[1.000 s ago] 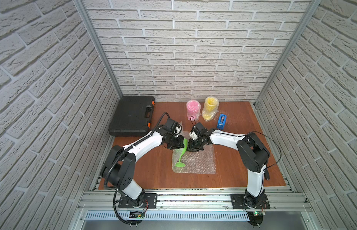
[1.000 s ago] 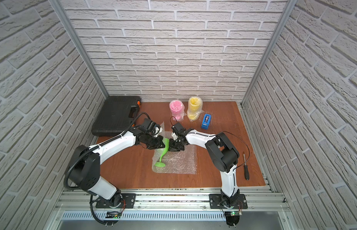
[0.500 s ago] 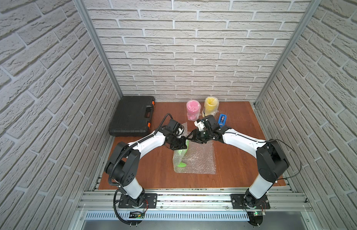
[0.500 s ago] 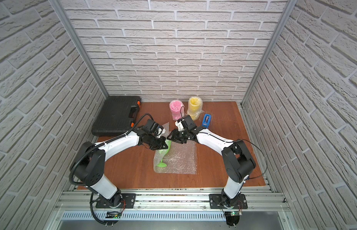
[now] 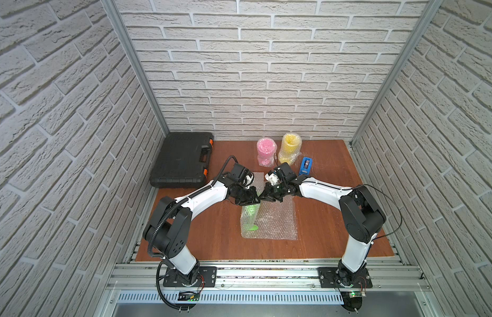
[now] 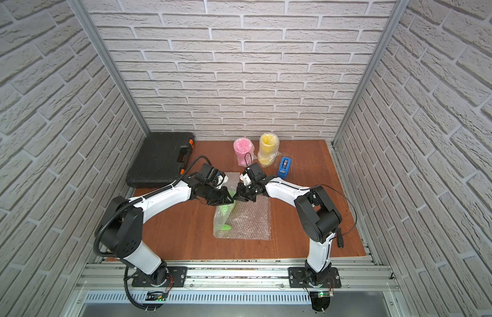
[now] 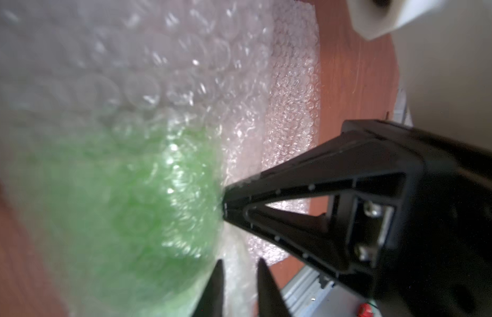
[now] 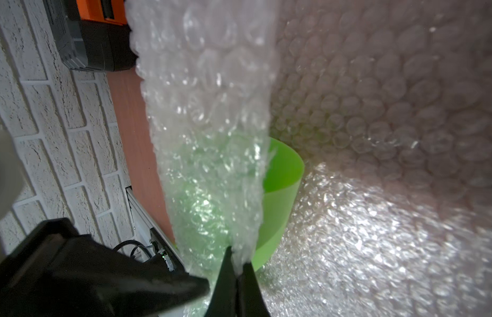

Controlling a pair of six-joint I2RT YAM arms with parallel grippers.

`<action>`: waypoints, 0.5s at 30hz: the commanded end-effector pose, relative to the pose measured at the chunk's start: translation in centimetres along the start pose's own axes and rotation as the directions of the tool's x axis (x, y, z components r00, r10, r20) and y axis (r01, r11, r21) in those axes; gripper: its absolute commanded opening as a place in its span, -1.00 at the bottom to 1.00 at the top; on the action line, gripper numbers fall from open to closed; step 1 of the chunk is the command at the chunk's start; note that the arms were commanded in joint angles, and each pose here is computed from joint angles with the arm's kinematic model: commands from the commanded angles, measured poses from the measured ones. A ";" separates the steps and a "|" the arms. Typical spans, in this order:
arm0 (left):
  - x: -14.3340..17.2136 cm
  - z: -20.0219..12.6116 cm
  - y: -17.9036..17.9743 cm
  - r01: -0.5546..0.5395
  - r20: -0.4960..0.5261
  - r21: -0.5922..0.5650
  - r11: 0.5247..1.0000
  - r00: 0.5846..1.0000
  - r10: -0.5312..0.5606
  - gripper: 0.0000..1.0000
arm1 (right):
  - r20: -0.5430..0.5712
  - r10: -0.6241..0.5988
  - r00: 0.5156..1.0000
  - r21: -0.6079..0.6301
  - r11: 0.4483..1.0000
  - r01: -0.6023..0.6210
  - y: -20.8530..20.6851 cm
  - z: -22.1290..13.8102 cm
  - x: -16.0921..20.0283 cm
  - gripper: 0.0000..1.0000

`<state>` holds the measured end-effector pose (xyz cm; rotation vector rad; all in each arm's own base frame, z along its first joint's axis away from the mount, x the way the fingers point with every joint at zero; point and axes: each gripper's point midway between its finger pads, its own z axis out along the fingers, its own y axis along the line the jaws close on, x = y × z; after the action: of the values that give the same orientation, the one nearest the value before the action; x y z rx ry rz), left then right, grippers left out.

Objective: Wrap wine glasses in bubble wrap
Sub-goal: Wrap the wine glass in bubble wrap.

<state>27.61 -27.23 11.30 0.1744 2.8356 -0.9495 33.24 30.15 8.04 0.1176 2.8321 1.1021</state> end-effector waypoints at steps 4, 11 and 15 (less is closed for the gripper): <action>-1.1 -3.9 -0.4 -0.048 0.076 -0.166 0.985 0.995 0.061 0.24 | 0.032 -0.022 0.999 0.082 0.996 0.020 -1.6 -1.1 -0.2 -0.95; -0.8 -3.0 1.8 -0.079 0.007 -0.399 0.913 0.996 0.089 0.75 | 0.035 -0.016 0.999 0.106 0.994 0.013 -2.8 -1.4 -0.1 -0.95; -0.9 -1.6 2.6 -0.080 -0.020 -0.473 0.877 0.997 0.081 0.96 | 0.039 -0.012 0.999 0.117 0.993 0.008 -3.3 -1.6 -0.2 -0.95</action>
<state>29.05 -25.84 12.58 0.2347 2.8753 -0.4063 33.13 27.24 5.91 0.1548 2.8875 0.9387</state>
